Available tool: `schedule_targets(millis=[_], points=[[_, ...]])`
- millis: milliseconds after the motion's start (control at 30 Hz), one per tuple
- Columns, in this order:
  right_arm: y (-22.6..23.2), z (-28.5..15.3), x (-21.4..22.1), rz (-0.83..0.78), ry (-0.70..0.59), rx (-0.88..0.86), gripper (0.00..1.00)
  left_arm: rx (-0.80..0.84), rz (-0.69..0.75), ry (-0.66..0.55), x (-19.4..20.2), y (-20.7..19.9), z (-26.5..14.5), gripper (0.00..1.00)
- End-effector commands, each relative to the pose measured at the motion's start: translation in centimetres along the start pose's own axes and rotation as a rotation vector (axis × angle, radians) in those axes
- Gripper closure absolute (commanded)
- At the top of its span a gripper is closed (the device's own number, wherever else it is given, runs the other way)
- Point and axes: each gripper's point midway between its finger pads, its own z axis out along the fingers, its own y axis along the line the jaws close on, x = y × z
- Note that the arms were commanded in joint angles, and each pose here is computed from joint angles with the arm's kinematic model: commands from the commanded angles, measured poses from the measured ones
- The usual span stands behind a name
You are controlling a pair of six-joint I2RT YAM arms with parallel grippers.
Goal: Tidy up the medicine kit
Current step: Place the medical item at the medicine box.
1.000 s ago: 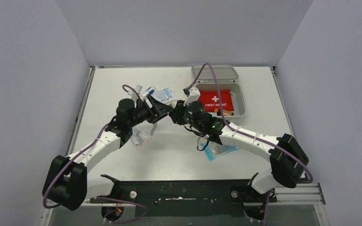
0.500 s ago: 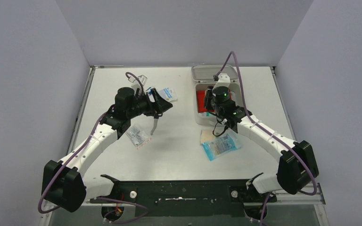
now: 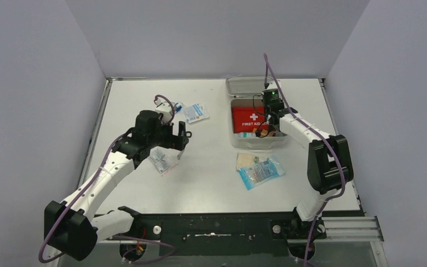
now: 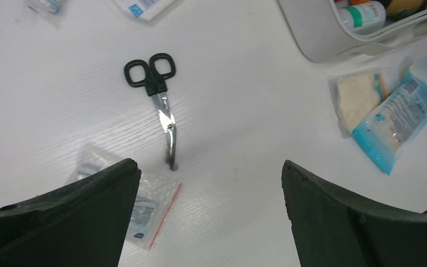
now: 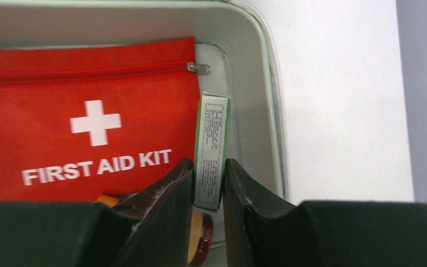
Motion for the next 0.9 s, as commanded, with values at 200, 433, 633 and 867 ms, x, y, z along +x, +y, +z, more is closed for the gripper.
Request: schedule_targets(millis=[200,433,633,867], points=[[-2.2,2.2,-0.4,-0.113,0.031,0.132,0.75,-0.125,0.155,-0.060,-0.3,1.9,-2.4,0.03],[-2.1,3.9,-0.1,-0.189,0.045,0.153,0.75,-0.140,0.181,-0.067,-0.3,1.5,-2.7,0.03],[-2.0,5.2,-0.5,-0.210,0.040,0.183,0.75,-0.154,0.186,-0.081,-0.4,1.6,-3.3,0.03],[-1.6,7.2,-0.4,-0.225,0.026,0.205,0.73,-0.145,0.192,-0.078,-0.1,1.4,-3.3,0.03]])
